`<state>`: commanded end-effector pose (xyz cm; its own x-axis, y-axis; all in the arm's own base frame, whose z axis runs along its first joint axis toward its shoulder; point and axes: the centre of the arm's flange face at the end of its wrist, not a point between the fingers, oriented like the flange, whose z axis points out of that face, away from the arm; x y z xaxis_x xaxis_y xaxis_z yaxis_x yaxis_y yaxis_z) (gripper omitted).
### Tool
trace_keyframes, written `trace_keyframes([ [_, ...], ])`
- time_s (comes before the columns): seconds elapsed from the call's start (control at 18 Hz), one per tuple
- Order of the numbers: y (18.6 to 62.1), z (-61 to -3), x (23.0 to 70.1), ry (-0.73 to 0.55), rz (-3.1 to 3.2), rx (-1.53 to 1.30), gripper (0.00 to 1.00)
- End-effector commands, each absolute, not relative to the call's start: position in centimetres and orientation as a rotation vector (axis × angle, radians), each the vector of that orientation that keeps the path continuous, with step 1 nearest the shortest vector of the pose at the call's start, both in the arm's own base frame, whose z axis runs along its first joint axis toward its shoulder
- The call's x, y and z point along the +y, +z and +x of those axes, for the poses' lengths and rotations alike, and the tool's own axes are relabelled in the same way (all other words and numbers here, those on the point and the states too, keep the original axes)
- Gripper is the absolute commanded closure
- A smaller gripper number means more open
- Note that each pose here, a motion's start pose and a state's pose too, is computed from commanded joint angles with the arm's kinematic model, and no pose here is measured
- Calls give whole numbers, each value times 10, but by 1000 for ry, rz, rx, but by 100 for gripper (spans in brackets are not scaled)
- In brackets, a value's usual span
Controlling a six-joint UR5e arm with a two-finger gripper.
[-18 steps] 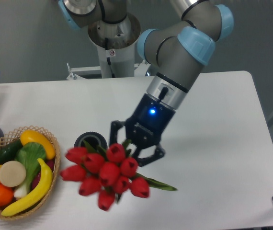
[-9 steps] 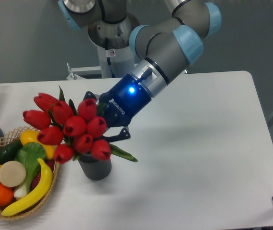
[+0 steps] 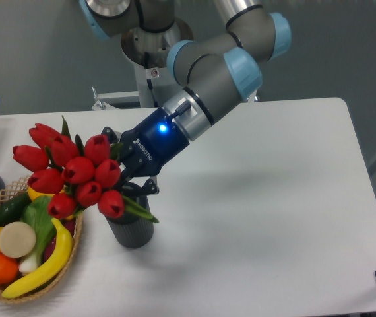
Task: Insert the flowers into the vase
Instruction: 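Lower the tulip stems into the vase opening and straighten the bunch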
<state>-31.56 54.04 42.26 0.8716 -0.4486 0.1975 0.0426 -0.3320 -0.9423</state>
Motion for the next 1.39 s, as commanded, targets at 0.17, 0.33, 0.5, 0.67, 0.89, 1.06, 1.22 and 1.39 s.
trace_keyframes([
  [0.17, 414, -314, 539, -505, -1851, 322, 91],
  [0.33, 408, -314, 539, -509, -1855, 321, 91],
  [0.5, 394, -309, 535, -514, -1861, 327, 91],
  [0.67, 371, -301, 528, -511, -1861, 359, 91],
  [0.89, 351, -294, 524, -518, -1869, 372, 91],
  [1.06, 336, -294, 523, -531, -1877, 371, 88],
  [1.22, 323, -289, 520, -535, -1880, 380, 86],
  [1.39, 300, -286, 511, -504, -1883, 429, 80],
])
